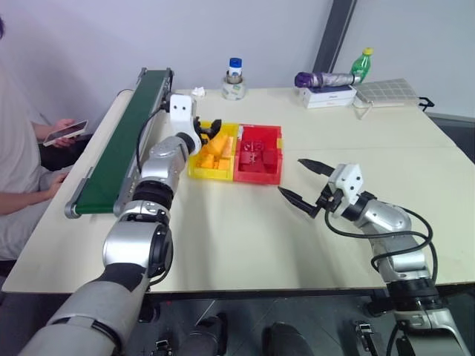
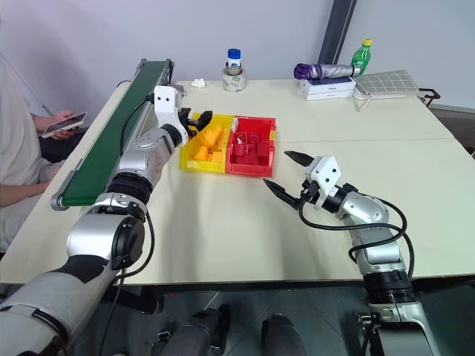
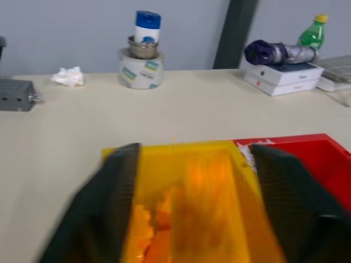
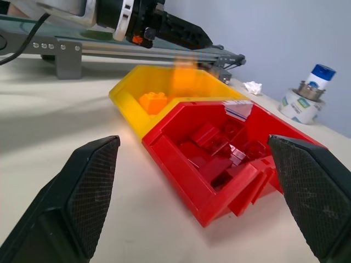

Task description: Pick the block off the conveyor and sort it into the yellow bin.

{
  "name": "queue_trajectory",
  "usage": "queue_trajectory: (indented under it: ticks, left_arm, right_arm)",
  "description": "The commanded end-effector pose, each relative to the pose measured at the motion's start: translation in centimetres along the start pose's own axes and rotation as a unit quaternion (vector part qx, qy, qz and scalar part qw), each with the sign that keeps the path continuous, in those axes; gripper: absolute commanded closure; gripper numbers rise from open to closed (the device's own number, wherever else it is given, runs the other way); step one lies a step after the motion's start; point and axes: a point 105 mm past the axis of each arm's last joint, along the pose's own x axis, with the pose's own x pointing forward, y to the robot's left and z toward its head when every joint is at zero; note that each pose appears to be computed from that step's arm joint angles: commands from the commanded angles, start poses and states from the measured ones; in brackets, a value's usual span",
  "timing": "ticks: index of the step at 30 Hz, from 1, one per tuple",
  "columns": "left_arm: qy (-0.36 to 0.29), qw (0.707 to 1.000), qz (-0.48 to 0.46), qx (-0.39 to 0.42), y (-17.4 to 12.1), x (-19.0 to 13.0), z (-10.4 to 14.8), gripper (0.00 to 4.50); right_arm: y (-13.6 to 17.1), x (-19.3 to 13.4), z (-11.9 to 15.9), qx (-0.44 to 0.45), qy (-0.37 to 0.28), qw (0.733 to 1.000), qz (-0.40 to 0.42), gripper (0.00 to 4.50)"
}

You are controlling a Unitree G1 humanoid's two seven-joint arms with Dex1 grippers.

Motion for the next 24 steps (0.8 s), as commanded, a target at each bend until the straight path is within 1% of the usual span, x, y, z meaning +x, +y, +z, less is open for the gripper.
queue_trajectory:
  ticks: [1,3,6,9,10,13,15,18,20,24]
  left_arm:
    - [-0.054,0.998,-0.007,0.033,0.3,-0.2,3.6,0.04]
    - [-0.069,0.997,-0.023,0.033,0.9,-1.2,4.2,0.04]
    - [-0.079,0.994,-0.065,0.044,1.0,-3.2,4.5,0.04]
    - [-0.084,0.99,-0.082,0.083,2.0,-7.7,4.9,0.04]
    - [-0.083,0.987,-0.089,0.107,2.4,-9.9,5.1,0.04]
    - [-0.021,0.983,-0.115,0.143,3.0,-15.3,4.6,0.04]
    - [0.008,0.979,-0.132,0.157,3.0,-17.8,4.3,0.04]
    - [0.031,0.979,-0.134,0.152,3.4,-19.7,4.1,0.04]
    - [0.029,0.984,-0.116,0.132,4.5,-20.8,4.2,0.04]
    - [0.03,0.992,-0.068,0.103,7.3,-22.8,3.6,0.04]
  right_arm:
    - [-0.4,0.0,1.8,-0.025,-0.022,0.999,-0.006,0.0]
    - [-0.5,-0.1,1.8,-0.025,-0.022,0.999,-0.007,0.0]
    - [-0.6,-0.1,1.7,-0.024,-0.022,0.999,-0.007,0.0]
    - [-0.5,-0.1,1.5,-0.022,-0.021,1.0,-0.003,0.0]
    - [-0.5,0.0,1.5,-0.021,-0.021,1.0,-0.001,0.0]
    - [-0.7,0.2,1.6,-0.022,-0.022,1.0,0.006,0.0]
    - [-0.8,0.2,1.5,-0.024,-0.02,0.999,0.011,0.0]
    - [-1.1,0.3,1.5,-0.023,-0.021,0.999,0.014,0.0]
    - [-1.1,0.3,1.5,-0.023,-0.022,0.999,0.015,0.0]
    - [-0.9,0.6,1.3,-0.021,-0.023,0.999,0.024,0.0]
